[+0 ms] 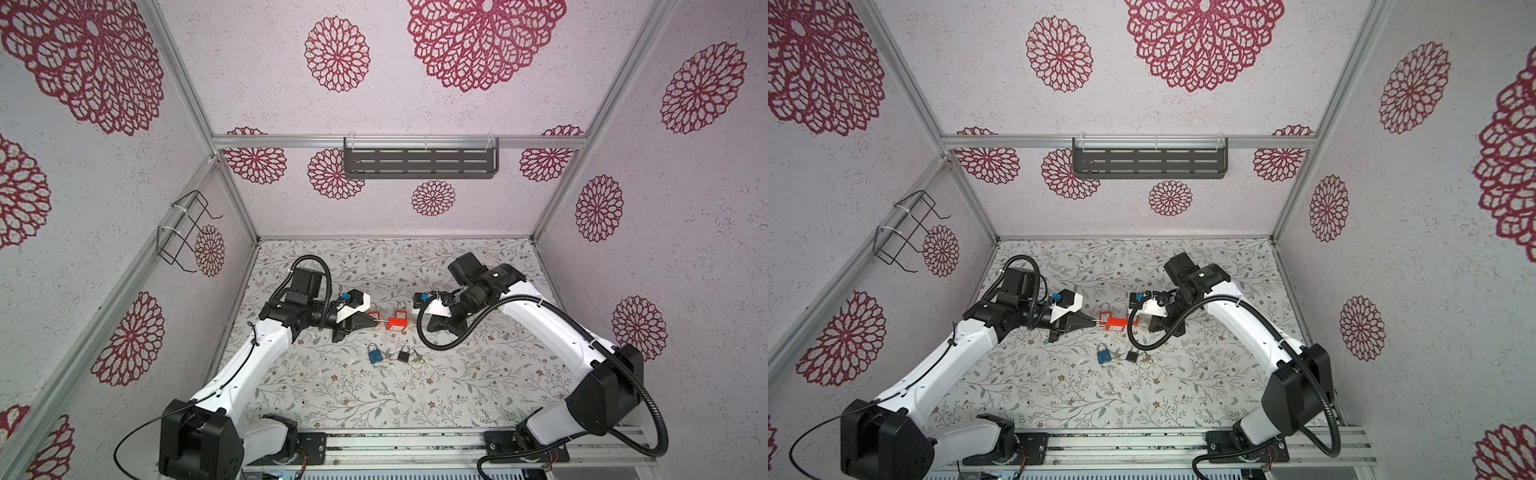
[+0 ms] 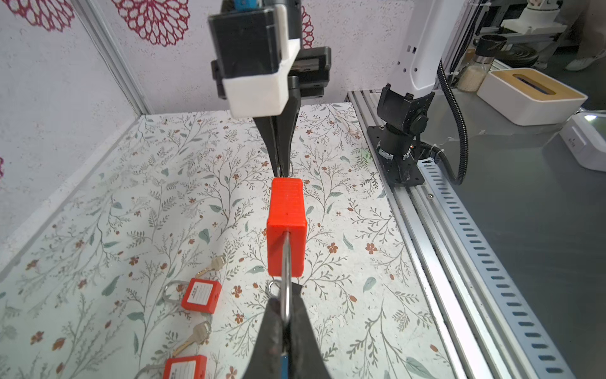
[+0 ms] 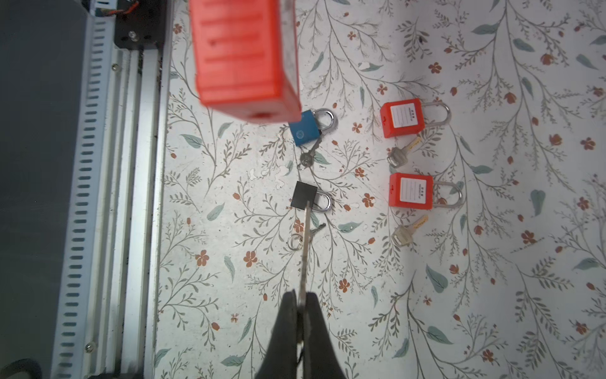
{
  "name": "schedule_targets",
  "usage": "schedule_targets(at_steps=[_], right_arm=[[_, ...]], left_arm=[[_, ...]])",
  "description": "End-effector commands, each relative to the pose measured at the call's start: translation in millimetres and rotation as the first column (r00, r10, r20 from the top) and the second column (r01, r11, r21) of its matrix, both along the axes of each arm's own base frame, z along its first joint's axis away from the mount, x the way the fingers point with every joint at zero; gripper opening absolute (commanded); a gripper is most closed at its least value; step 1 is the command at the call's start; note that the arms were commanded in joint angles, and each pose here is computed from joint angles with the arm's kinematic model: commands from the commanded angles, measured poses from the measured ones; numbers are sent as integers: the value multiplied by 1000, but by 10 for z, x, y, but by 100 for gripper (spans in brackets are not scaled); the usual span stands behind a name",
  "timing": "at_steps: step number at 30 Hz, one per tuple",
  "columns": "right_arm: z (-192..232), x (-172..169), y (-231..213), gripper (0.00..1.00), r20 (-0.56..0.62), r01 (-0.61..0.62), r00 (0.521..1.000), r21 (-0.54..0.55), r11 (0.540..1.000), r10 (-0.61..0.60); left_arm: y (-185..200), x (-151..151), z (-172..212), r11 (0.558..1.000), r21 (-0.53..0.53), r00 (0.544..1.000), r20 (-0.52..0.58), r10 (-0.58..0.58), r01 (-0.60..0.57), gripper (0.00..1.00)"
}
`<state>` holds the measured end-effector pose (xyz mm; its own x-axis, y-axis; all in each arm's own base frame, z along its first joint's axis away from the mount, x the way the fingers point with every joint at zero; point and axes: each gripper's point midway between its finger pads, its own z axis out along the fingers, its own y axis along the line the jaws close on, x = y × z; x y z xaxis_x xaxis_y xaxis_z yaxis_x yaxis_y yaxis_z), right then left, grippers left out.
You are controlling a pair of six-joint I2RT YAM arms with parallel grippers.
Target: Lock with the key
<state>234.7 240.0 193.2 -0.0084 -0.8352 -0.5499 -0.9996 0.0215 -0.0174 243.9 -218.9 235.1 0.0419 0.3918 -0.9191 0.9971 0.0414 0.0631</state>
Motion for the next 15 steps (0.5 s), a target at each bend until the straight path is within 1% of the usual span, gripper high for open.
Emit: schedule_targets(at_steps=[1, 2, 4, 6, 9, 12, 15], right_arm=[[88, 217, -34, 0, 115, 140, 983, 54, 989, -146], [69, 261, -37, 0, 119, 194, 972, 78, 978, -203], [35, 287, -16, 0, 114, 247, 958, 127, 961, -262], [25, 329, 21, 0, 87, 313, 939, 186, 932, -332], [-12, 368, 84, 0, 54, 373, 917, 236, 897, -396], [-64, 348, 190, 0, 27, 397, 908, 261, 880, -417], [-130, 311, 333, 0, 37, 397, 907, 254, 882, -419]], left_arm=[[151, -19, -50, 998, 64, 997, -82, -6, 11, 0], [194, -17, -98, 994, 104, 995, -99, -1, 11, 0], [262, 14, -219, 983, 185, 990, -135, 28, -3, 0], [328, -7, -308, 968, 251, 983, -180, 38, 9, 0], [436, -27, -449, 937, 348, 971, -231, 69, 16, 0], [530, -67, -555, 908, 420, 957, -269, 103, 20, 0], [607, -101, -677, 880, 475, 946, -294, 137, 20, 0]])
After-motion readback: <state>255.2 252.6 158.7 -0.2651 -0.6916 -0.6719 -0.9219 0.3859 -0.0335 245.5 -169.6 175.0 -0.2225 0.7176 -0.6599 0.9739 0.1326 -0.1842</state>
